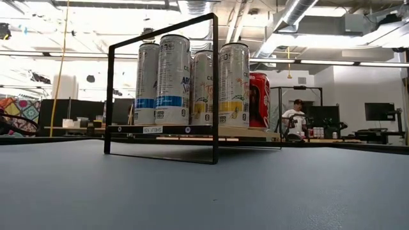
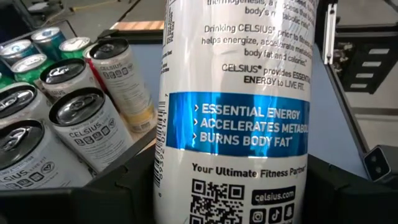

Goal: Place canned beverage on shelf
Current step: Put white blue soda can on the shelf aligned with the other white blue soda cans

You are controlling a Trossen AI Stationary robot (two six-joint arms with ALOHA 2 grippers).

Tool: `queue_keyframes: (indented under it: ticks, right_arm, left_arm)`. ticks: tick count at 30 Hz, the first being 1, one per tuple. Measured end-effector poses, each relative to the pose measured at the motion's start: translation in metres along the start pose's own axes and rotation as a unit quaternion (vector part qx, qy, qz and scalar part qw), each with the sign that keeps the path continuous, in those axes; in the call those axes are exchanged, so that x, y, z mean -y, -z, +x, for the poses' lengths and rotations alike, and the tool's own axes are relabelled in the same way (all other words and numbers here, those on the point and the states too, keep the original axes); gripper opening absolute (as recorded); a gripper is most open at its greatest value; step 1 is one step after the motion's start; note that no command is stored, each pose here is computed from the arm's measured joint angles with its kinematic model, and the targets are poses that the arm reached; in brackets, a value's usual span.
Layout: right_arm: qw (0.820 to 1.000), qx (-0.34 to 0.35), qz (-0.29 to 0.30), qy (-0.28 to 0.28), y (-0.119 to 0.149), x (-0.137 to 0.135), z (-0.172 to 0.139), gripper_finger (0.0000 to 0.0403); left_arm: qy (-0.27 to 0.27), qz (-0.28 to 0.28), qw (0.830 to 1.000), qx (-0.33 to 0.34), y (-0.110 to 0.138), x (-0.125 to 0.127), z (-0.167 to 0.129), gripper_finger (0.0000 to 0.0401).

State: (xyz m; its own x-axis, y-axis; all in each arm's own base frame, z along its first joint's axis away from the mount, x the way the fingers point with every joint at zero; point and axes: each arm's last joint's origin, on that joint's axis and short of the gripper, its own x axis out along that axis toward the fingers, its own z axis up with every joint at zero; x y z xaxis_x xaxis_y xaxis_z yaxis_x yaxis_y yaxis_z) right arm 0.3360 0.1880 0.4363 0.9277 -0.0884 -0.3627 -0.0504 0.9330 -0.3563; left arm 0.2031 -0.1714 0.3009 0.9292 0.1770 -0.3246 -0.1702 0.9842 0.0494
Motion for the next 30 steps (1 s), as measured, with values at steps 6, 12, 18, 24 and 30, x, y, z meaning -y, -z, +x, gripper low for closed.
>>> queue_keyframes:
  ticks: [6,12,18,24,30]
  right_arm:
    - [0.999,-0.008,-0.027,-0.022,0.003,0.007,0.006,0.0291]
    - [0.999,-0.013,-0.047,-0.015,0.005,0.015,0.011,0.0291]
    - [0.998,-0.049,-0.029,-0.012,0.013,0.02,0.014,0.0291]
    - [0.997,-0.064,-0.034,-0.004,0.016,0.028,0.018,0.0291]
    - [0.996,-0.071,-0.043,-0.013,0.019,0.03,0.026,0.0291]
  left_arm:
    - [0.0,0.001,1.0,-0.009,-0.001,-0.005,0.006,0.0239]
    - [0.002,-0.004,1.0,-0.017,-0.002,-0.009,0.011,0.0239]
    - [-0.002,-0.008,1.0,-0.02,-0.003,-0.012,0.015,0.0239]
    - [-0.002,-0.016,1.0,-0.022,-0.003,-0.014,0.018,0.0239]
    - [-0.002,-0.017,1.0,-0.022,-0.003,-0.014,0.018,0.0239]
